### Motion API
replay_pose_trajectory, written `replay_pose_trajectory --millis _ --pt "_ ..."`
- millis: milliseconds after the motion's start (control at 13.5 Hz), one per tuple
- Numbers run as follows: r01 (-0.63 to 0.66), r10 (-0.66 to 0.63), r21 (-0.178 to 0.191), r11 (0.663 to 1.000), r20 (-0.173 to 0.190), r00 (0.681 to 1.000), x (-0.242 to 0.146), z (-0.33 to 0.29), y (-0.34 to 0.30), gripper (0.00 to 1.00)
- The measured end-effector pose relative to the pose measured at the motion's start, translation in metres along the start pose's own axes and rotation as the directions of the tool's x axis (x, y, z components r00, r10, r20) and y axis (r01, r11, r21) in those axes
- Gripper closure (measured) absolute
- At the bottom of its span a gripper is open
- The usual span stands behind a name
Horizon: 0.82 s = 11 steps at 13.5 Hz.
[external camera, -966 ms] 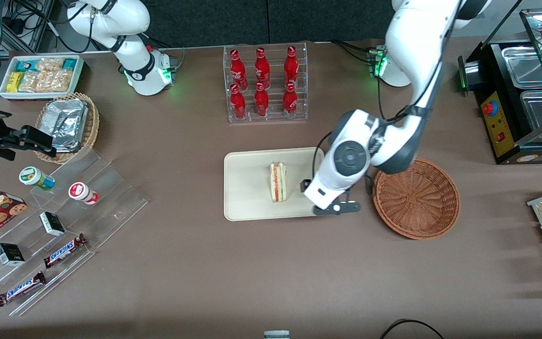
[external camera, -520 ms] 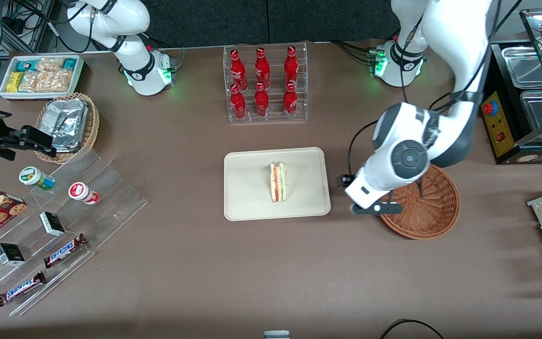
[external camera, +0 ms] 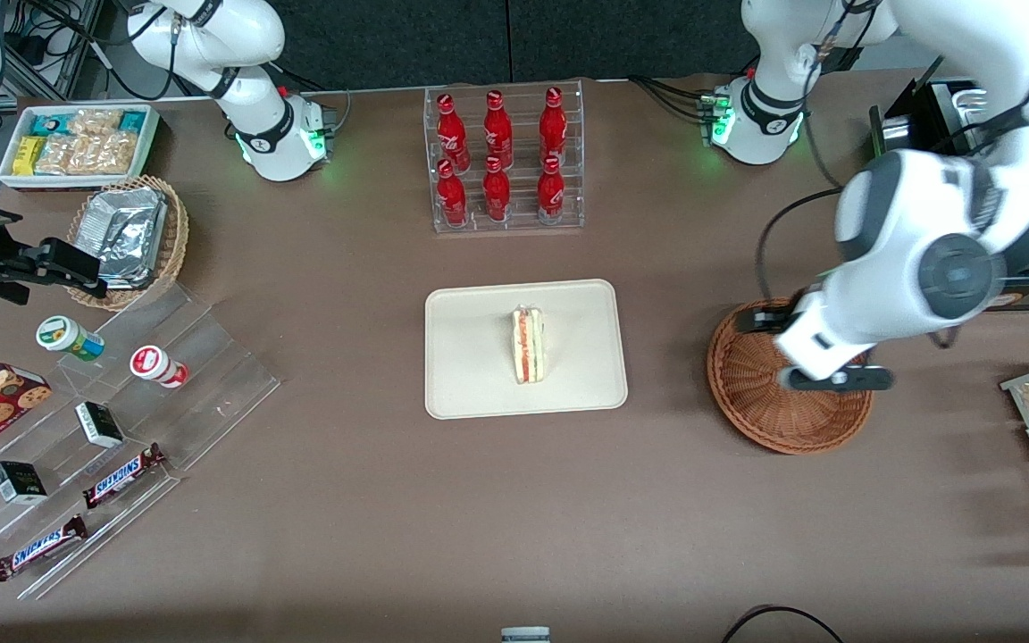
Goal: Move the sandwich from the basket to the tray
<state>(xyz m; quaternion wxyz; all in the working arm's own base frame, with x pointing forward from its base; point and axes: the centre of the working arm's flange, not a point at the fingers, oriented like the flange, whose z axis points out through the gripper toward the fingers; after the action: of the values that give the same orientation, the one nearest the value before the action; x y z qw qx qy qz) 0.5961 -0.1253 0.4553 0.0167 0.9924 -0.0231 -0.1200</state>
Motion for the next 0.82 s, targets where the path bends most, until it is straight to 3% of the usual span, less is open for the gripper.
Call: replay_pose_trajectory --millis 297,520,818 --pt "-0.036 0.036 -0.007 0.999 0.006 0.999 -0.023 -0.035 -0.051 0.0" --pt "-0.028 0.028 0.071 0.997 -0.003 1.0 -0.048 -0.063 -0.065 0.0" --pt "-0.016 0.017 0.077 0.997 -0.021 1.0 -0.078 -0.096 -0.07 0.0"
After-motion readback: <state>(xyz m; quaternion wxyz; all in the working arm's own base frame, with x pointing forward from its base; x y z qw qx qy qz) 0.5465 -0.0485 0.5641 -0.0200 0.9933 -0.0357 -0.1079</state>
